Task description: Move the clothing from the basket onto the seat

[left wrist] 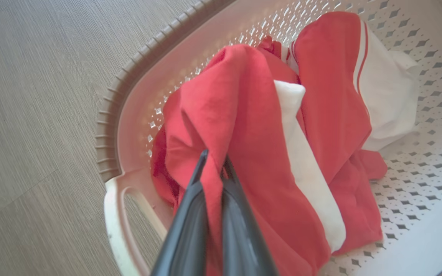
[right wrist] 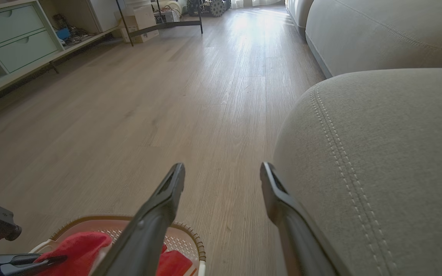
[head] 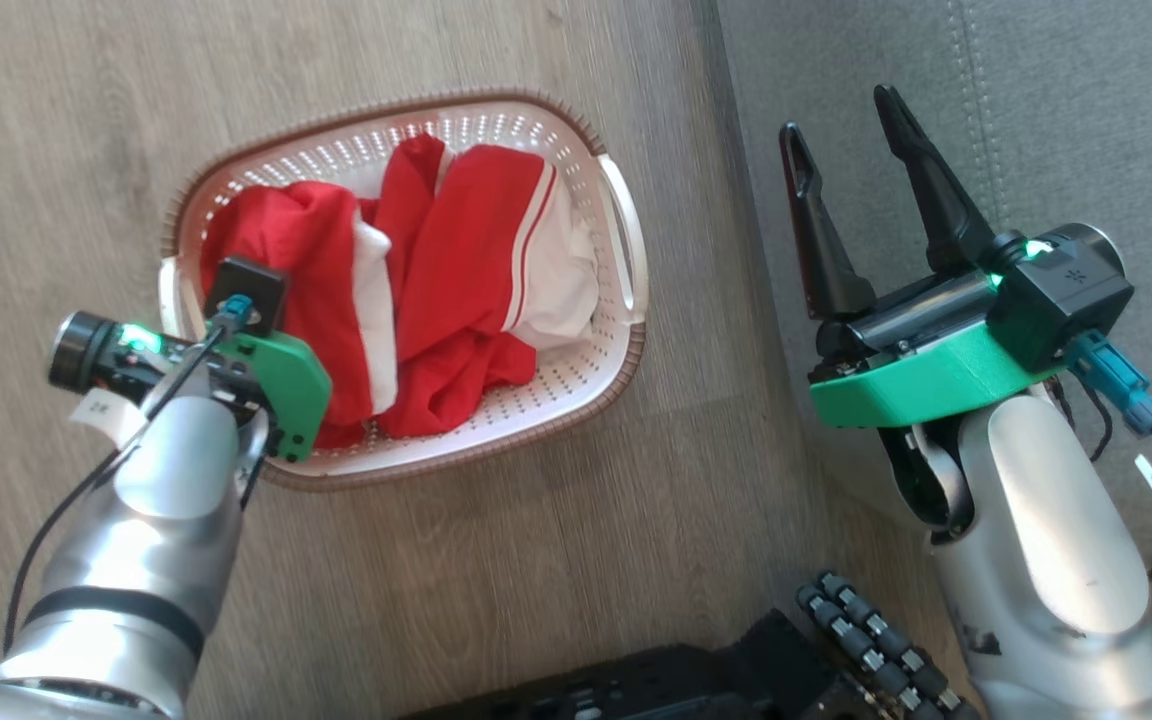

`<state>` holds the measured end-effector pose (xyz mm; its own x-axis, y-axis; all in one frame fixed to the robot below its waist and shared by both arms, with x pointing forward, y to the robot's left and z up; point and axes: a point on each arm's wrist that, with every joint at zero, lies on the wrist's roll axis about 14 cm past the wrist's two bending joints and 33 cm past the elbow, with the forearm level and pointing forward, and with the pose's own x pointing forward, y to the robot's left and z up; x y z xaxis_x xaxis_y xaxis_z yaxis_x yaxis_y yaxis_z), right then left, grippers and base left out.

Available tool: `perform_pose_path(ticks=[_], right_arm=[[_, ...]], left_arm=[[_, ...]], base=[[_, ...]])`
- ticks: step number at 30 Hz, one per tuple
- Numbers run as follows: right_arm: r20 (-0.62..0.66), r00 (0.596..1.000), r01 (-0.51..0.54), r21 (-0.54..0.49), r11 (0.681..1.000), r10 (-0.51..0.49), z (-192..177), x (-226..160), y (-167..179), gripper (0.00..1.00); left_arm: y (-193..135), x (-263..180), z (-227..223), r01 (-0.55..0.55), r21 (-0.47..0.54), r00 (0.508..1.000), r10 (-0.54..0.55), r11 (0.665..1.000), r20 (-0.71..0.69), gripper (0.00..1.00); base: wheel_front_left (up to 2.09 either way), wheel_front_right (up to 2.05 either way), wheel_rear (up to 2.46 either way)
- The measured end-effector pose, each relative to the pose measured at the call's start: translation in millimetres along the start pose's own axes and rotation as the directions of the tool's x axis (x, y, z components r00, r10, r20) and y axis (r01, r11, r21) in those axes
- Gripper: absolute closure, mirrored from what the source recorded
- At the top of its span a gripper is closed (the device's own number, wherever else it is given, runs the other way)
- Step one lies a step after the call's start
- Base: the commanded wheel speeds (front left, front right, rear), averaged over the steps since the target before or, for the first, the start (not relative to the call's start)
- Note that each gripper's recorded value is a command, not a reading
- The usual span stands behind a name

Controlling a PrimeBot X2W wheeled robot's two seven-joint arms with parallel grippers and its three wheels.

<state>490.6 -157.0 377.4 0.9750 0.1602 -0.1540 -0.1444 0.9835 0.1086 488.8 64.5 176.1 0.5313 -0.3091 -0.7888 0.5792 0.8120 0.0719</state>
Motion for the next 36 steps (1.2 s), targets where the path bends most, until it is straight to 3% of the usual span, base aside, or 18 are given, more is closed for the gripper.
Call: perform_pose_path(ticks=[11, 18, 27, 36], right_arm=[[0.061, 0.998, -0.027, -0.006, 1.000, 0.027, 33, -8, 14, 0.00], [0.060, 0.998, -0.035, -0.001, 0.999, 0.035, 43, -35, 25, 0.00], [0.078, 0.996, -0.050, 0.000, 0.999, 0.050, 58, -79, 42, 0.00], [0.112, 0.991, -0.074, -0.005, 0.997, 0.074, 68, -125, 59, 0.00]], left_arm=[[-5, -39, 62, -0.002, 0.004, 0.984, 0.001, 1.000, 0.178, 1.00], [-7, -85, 92, -0.012, -0.018, 0.959, 0.016, 1.000, 0.282, 1.00], [-3, -160, 147, -0.066, 0.005, 0.894, 0.057, 0.998, 0.445, 1.00], [-25, -243, 194, -0.071, 0.005, 0.798, 0.054, 0.997, 0.600, 1.00]], base=[[0.00, 0.00, 0.00], [0.00, 0.00, 0.00], [0.00, 0.00, 0.00], [0.00, 0.00, 0.00]])
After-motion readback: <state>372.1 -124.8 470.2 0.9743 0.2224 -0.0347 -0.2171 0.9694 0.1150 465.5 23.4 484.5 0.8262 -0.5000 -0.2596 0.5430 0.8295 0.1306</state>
